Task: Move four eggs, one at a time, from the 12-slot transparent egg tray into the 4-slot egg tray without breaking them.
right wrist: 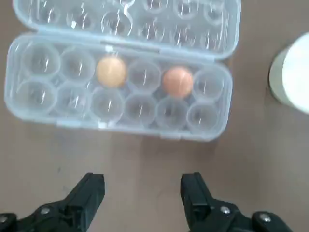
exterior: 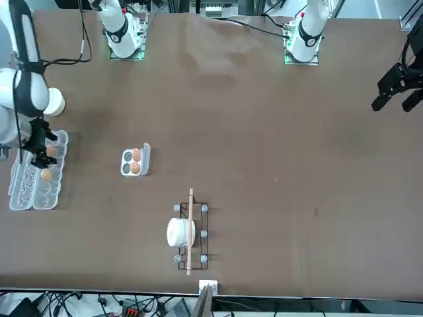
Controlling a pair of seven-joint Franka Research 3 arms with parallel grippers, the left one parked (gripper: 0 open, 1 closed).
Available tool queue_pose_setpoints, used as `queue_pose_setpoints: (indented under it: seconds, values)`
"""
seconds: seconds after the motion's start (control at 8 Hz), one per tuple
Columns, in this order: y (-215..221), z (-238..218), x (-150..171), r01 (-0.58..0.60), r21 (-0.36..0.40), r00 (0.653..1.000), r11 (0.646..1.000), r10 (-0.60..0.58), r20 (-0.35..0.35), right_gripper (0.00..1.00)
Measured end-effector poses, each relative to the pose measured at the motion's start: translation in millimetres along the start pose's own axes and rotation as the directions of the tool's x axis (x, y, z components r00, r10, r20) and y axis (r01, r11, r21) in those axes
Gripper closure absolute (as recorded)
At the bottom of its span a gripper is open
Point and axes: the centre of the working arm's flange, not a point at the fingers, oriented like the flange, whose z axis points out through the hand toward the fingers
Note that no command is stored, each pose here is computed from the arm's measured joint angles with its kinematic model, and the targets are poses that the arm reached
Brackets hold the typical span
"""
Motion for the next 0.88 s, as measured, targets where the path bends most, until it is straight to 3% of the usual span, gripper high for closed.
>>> queue_pose_setpoints:
  seconds: [0.25, 0.88]
  values:
    - [27, 27, 36, 0.018, 0.029, 1.000, 0.999, -0.018, -0.008, 0.06]
    - [50, 80, 54, 0.054, 0.053, 0.998, 0.997, -0.053, -0.027, 0.06]
